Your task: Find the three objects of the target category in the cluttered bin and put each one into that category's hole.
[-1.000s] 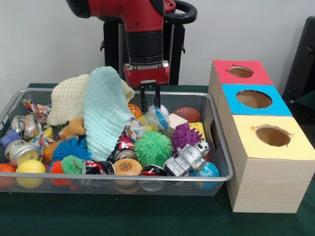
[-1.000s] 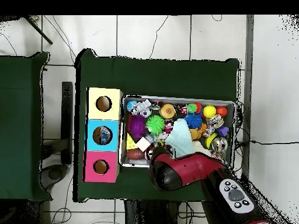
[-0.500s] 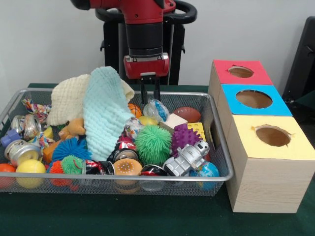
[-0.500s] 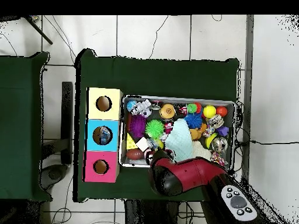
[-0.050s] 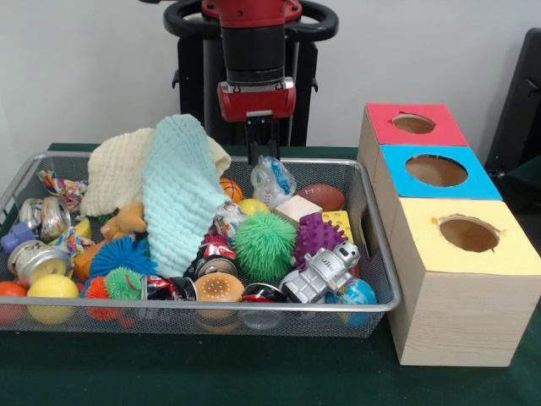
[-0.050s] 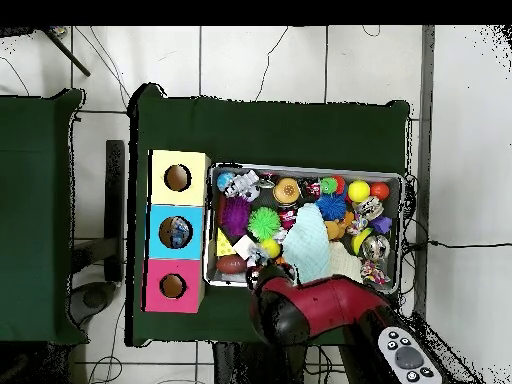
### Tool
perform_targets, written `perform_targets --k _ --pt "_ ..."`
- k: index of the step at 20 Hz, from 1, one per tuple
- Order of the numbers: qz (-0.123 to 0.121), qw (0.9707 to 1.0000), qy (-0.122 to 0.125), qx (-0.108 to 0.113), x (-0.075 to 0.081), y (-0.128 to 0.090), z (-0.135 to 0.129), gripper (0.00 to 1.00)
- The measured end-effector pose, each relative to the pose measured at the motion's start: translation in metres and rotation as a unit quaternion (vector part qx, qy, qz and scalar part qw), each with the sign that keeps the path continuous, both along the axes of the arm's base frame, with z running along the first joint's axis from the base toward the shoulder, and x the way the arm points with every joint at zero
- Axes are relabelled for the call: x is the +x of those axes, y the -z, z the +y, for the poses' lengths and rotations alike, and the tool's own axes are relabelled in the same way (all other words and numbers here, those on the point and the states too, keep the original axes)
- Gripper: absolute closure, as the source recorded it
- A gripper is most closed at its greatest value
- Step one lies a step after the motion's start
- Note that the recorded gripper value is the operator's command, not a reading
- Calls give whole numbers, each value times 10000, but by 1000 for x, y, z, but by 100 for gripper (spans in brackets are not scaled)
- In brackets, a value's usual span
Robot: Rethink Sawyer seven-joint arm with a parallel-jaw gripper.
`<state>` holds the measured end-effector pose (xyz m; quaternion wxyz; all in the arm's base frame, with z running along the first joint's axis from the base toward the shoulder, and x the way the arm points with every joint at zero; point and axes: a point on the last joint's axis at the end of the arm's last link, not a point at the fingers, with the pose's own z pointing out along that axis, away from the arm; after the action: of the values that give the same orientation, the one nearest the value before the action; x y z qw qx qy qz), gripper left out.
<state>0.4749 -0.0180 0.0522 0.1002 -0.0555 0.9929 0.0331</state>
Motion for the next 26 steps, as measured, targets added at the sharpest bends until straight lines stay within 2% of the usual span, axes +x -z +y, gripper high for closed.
perform_targets --k 8,13,20,26 --pt "201 9997 91 61 -17 -25 6 100" --pt "295 9994 123 101 -23 -34 9 100" --pt "370 9991 143 121 -21 -41 14 100" --pt "402 9991 61 156 -20 -44 22 100"
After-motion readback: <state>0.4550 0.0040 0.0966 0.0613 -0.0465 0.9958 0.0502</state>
